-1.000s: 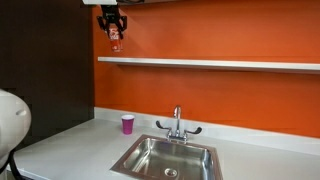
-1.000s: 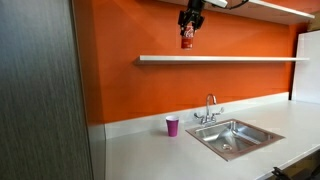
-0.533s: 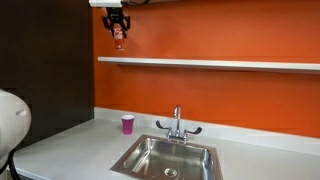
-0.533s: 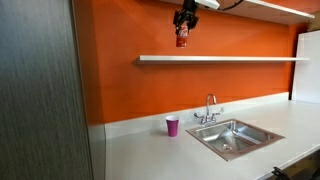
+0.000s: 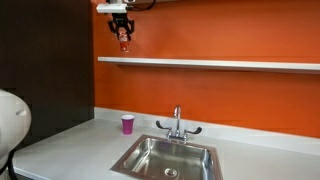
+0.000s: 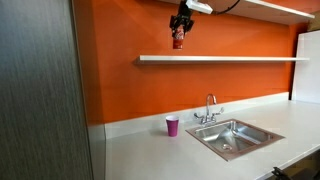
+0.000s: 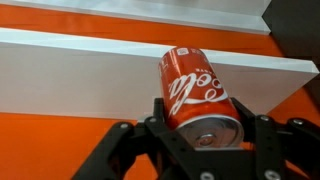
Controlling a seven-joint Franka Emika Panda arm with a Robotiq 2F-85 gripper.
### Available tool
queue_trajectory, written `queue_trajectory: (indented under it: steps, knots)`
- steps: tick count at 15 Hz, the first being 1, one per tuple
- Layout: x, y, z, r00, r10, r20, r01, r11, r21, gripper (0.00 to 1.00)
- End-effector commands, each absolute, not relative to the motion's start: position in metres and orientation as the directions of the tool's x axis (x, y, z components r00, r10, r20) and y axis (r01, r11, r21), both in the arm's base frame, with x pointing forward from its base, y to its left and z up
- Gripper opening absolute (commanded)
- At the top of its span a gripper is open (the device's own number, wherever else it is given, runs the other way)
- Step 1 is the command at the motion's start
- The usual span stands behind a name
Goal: Put the can on the shelf
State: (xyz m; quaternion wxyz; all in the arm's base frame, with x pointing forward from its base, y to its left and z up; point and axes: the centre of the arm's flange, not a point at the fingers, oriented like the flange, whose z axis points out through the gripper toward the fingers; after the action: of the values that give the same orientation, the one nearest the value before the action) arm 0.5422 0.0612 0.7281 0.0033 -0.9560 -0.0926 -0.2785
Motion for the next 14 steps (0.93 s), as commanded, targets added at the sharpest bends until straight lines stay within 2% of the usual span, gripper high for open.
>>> queue_trajectory:
  steps: [1,14]
  knots:
    - [0.57,0.063,0.74,0.822,0.146,0.55,0.134,-0.989,0.062,0.39]
    - [0.61,0.061,0.73,0.852,0.096,0.515,0.082,-0.995,0.05,0.39]
